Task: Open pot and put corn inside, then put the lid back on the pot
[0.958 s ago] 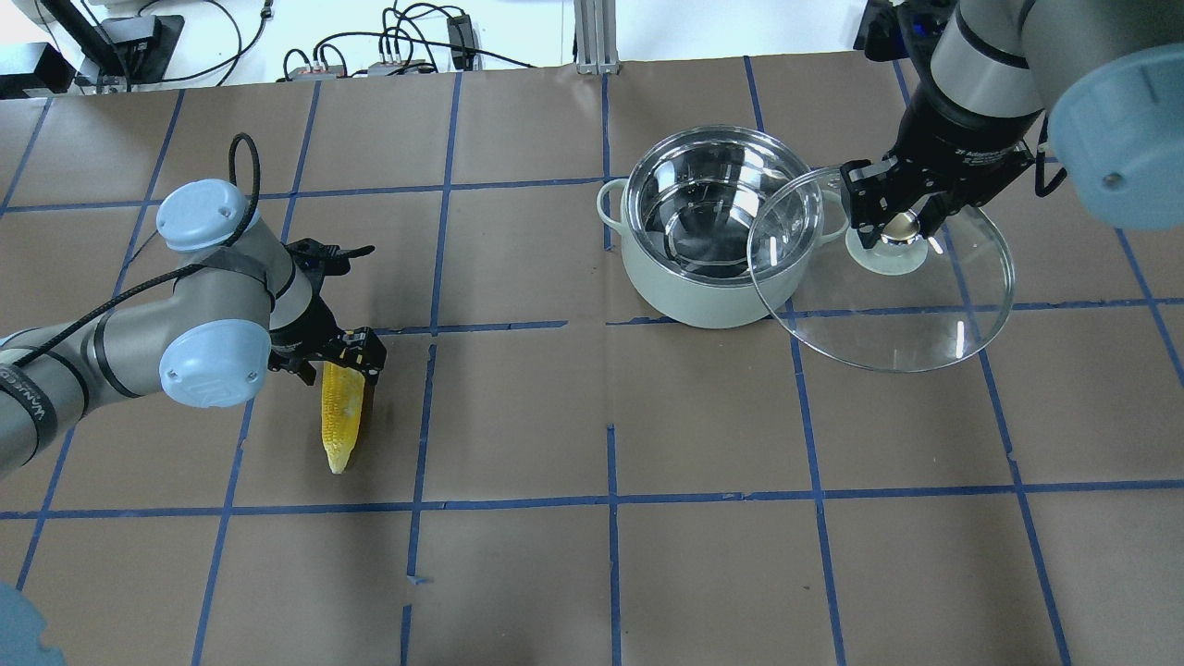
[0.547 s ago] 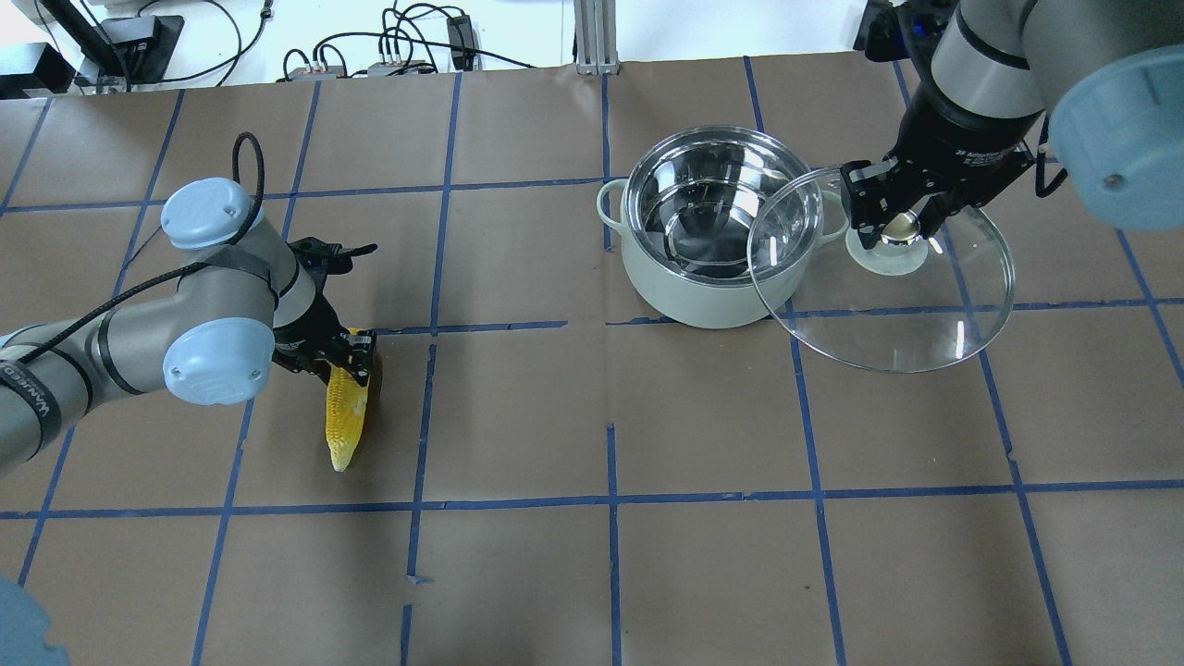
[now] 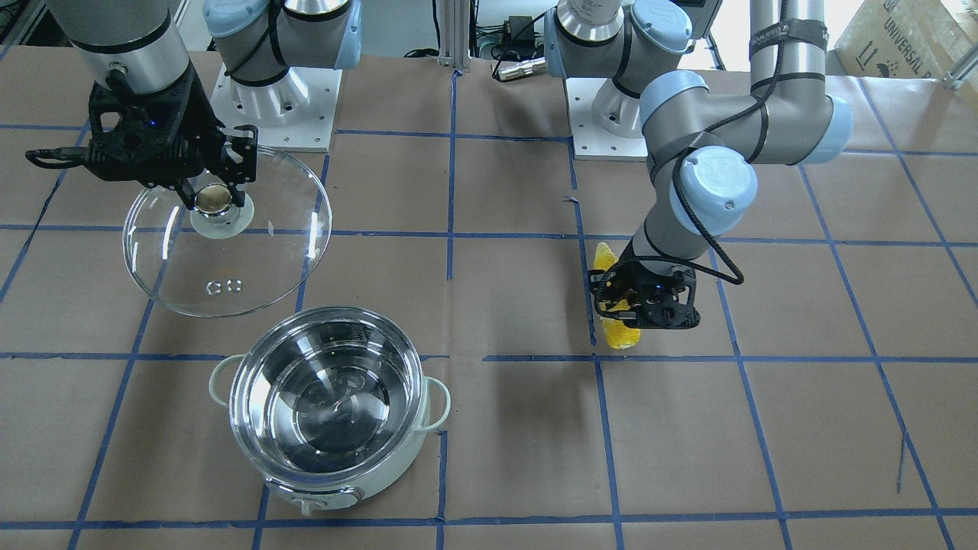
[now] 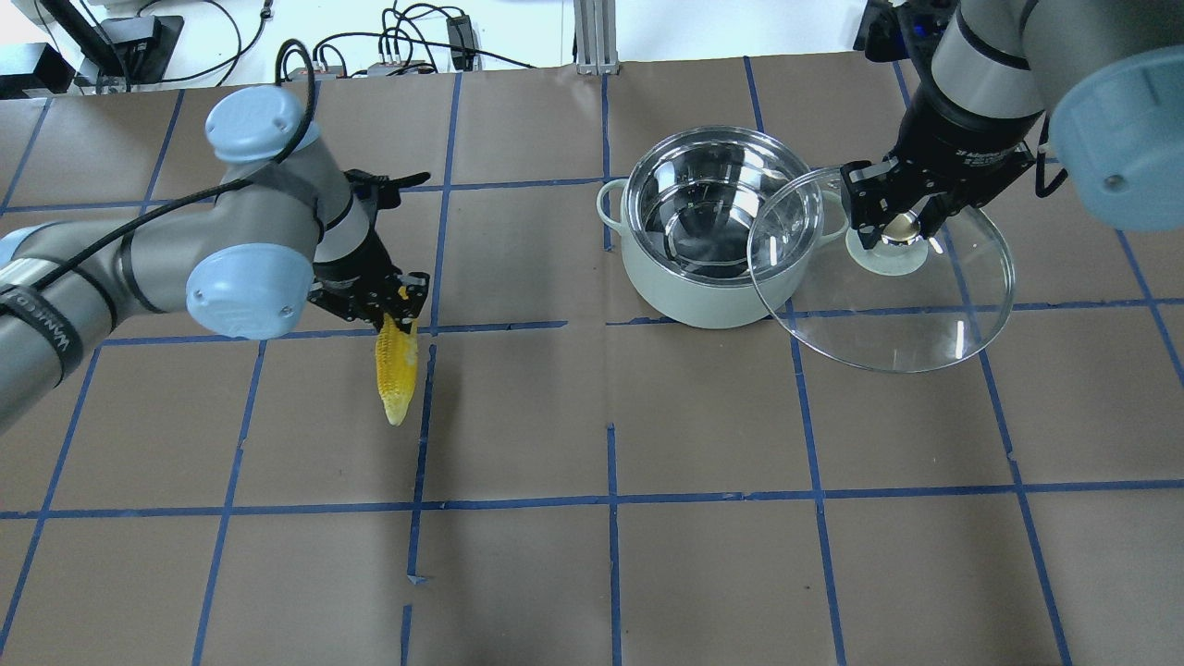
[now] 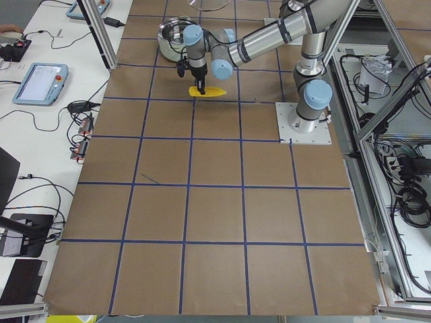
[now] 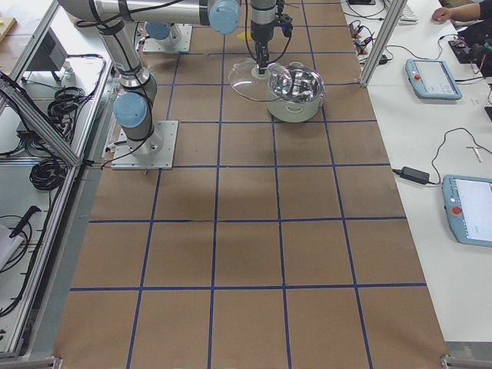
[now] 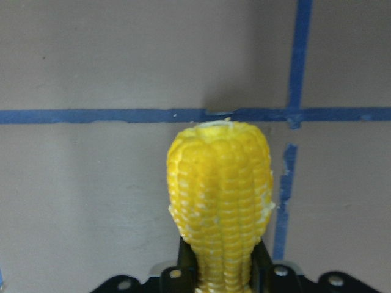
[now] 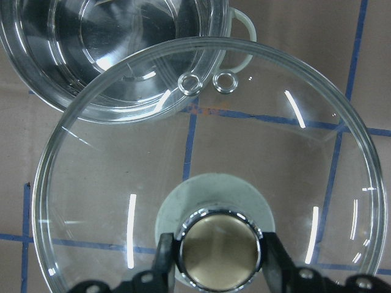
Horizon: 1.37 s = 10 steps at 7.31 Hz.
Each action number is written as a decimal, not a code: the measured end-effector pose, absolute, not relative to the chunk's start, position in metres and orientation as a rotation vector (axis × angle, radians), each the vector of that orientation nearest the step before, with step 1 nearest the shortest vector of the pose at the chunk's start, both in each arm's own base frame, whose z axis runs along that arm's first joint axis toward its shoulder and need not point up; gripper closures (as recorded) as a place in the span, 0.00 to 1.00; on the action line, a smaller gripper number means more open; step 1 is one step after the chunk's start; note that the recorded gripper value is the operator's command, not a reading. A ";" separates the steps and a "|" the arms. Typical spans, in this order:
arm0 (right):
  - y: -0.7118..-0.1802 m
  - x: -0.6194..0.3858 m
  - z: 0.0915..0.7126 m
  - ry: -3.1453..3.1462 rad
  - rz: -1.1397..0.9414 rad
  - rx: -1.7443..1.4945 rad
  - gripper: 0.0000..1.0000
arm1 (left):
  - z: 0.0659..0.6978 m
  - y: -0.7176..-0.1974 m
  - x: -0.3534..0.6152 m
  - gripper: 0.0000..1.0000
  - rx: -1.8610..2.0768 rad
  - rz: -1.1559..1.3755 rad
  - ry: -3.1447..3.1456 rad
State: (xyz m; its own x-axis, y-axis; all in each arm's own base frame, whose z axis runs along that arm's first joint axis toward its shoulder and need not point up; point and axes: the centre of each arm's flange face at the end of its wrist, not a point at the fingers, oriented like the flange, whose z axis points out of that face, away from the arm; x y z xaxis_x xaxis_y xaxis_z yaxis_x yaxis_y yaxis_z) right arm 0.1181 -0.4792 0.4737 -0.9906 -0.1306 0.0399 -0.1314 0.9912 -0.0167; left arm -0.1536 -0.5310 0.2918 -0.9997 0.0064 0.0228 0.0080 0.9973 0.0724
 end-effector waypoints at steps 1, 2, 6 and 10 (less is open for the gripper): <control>-0.479 0.118 0.474 -3.096 0.031 0.204 0.79 | 0.327 -0.539 -0.203 0.85 -0.014 -0.070 -3.084; -0.479 0.118 0.474 -3.096 0.031 0.204 0.78 | 0.355 -0.547 -0.244 0.85 -0.016 -0.044 -3.042; -0.479 0.118 0.474 -3.096 0.031 0.204 0.78 | 0.391 -0.611 -0.384 0.84 -0.105 0.075 -2.975; -0.479 0.118 0.474 -3.097 0.032 0.204 0.78 | 0.345 -0.663 -0.451 0.13 -0.130 0.102 -3.003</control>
State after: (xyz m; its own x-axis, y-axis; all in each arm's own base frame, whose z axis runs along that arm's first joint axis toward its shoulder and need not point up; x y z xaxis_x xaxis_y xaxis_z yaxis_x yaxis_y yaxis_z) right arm 0.1183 -0.4788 0.4742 -0.9907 -0.1307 0.0386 -0.1314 0.9912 -0.0179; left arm -0.4506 -0.6628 0.3449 -0.9873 0.0902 0.1309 0.0811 0.9940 -0.0731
